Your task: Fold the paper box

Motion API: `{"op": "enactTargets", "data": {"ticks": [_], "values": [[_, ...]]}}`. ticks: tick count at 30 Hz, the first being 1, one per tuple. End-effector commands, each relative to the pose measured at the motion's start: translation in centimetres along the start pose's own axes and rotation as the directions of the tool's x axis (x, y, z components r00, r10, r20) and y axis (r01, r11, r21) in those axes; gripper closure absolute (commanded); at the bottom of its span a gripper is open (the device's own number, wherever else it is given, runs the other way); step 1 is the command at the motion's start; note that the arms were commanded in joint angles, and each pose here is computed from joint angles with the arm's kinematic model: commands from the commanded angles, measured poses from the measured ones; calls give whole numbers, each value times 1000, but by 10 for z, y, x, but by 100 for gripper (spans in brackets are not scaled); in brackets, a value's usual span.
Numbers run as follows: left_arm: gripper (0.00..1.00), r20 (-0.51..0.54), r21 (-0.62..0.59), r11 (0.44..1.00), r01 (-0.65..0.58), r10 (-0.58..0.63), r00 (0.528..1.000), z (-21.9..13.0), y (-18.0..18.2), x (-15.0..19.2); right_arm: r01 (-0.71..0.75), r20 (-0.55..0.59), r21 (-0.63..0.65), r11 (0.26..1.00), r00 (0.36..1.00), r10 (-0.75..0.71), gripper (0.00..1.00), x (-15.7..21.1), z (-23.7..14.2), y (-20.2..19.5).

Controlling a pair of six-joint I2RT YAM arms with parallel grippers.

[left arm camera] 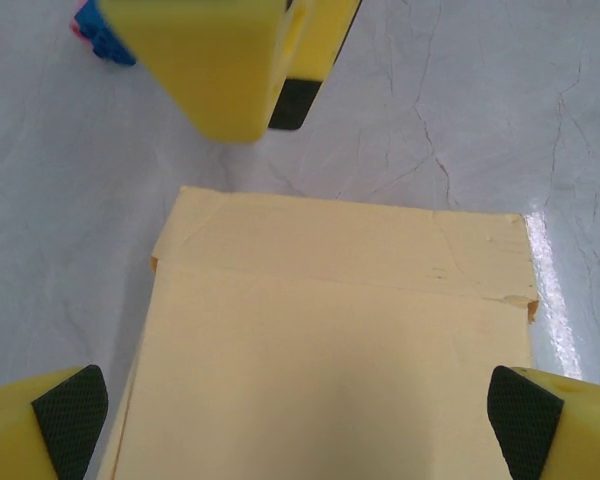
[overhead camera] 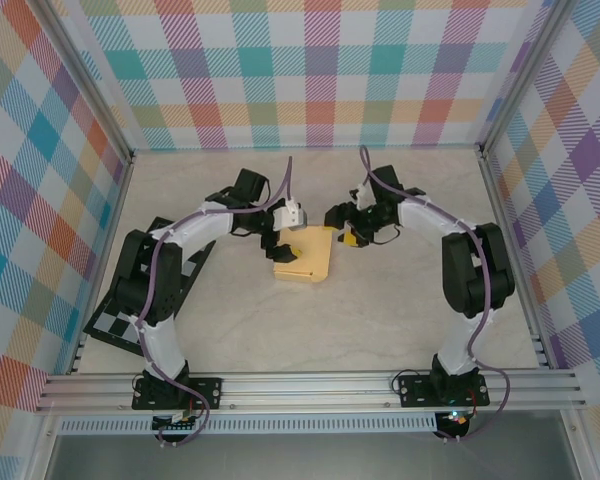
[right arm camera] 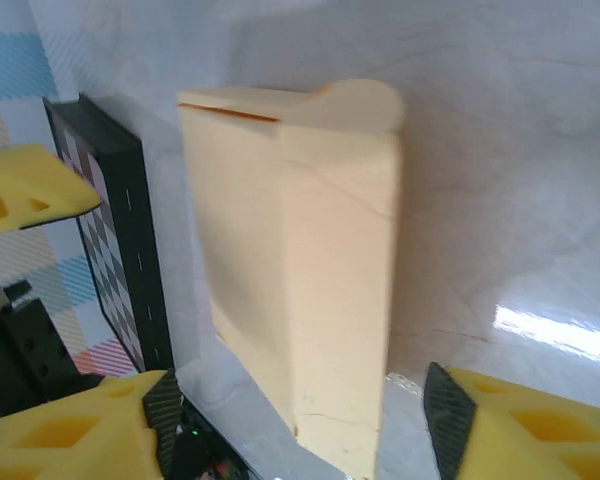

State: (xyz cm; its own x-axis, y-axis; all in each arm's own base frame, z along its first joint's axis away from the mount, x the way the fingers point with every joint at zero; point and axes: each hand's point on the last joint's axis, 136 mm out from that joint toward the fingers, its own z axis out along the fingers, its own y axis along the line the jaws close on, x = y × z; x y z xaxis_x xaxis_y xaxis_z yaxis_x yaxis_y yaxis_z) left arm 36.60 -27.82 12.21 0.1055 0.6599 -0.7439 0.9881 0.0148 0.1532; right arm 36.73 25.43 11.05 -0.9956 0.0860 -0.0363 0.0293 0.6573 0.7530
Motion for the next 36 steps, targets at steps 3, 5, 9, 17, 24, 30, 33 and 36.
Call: {"op": "enactTargets", "data": {"ticks": [3,5,9,17,24,30,33,36], "values": [[0,42,79,994,-74,70,997,12,-3,-7,-35,-103,76,996,994,43,32,11,29,-29],[0,41,100,993,-61,57,998,16,-2,-5,-33,-126,86,996,991,43,34,13,38,-35],[0,30,139,990,-27,23,999,25,-4,2,-20,-158,130,991,987,40,41,17,48,-48],[0,-69,115,993,33,-25,997,33,2,26,24,-180,184,983,984,10,50,17,53,-60],[1,-63,87,993,80,-75,995,28,9,20,59,-208,155,986,978,-26,56,28,55,-53],[1,-63,102,993,64,-58,996,25,-14,26,167,-164,127,978,976,-145,56,27,33,-31],[2,-28,36,997,70,-69,997,19,-9,21,307,-115,199,931,950,-289,51,9,10,-20],[2,47,-48,993,111,-109,993,-3,5,5,451,-119,244,858,892,-435,45,-12,1,-14]]}}
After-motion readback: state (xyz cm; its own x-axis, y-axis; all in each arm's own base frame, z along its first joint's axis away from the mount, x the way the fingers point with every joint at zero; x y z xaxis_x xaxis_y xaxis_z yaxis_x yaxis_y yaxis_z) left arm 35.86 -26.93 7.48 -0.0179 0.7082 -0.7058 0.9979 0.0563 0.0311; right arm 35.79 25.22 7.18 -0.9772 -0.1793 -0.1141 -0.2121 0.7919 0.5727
